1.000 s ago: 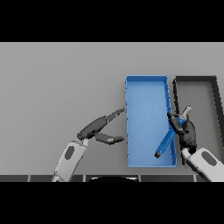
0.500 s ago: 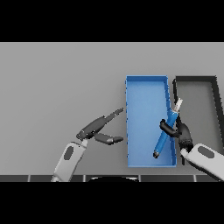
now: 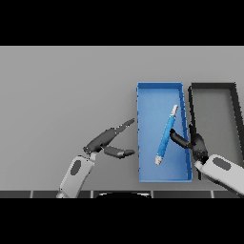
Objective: Pick up the blue pipe and place it into the blue bin.
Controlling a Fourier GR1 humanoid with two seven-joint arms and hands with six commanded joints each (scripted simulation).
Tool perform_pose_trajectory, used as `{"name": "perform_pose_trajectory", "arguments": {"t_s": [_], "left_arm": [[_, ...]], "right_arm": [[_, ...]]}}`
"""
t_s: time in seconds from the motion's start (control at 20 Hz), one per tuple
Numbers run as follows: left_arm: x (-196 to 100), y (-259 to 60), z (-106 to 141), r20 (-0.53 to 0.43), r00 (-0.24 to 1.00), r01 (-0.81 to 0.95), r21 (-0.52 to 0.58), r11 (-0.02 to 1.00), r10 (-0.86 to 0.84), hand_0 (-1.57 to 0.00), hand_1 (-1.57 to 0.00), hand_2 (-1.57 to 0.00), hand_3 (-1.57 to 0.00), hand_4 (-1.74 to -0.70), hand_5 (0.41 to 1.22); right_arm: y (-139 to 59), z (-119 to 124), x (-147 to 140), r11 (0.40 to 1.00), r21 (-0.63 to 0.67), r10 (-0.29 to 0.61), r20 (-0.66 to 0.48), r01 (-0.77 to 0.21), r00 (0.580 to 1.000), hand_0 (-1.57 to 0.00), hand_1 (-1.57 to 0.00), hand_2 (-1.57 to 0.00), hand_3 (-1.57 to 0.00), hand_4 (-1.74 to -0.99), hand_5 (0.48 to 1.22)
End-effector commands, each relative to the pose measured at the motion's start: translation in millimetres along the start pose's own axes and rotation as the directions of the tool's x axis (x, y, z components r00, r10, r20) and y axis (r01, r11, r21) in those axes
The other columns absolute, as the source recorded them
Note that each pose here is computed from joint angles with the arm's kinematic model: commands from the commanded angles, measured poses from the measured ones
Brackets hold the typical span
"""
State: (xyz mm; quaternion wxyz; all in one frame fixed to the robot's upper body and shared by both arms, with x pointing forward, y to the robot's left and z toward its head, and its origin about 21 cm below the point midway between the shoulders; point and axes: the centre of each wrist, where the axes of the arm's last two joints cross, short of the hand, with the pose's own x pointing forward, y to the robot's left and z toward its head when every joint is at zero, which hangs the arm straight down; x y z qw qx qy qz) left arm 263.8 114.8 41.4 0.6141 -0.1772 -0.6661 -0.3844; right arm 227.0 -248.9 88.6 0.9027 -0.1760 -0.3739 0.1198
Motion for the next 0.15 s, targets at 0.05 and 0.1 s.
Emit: {"name": "perform_pose_trajectory", "arguments": {"t_s": [0.05,0.1], "left_arm": [[-3.3,-0.9,-0.1,0.001,1.0,-0.002,0.004,1.0,0.002,0.0,0.0,0.0,0.0,-0.88,0.431],[-4.3,-3.8,-1.2,0.003,1.0,-0.005,-0.003,1.0,0.005,0.0,0.0,0.0,0.0,-0.88,0.431]], "right_arm": [[-0.6,2.4,0.4,1.0,0.003,0.009,-0.003,-0.009,1.0,-0.01,-0.01,-0.01,0.0,-1.022,0.649],[-1.0,-0.6,-0.3,1.0,0.006,-0.002,0.003,0.002,1.0,-0.01,-0.01,-0.01,0.0,-1.022,0.643]]}}
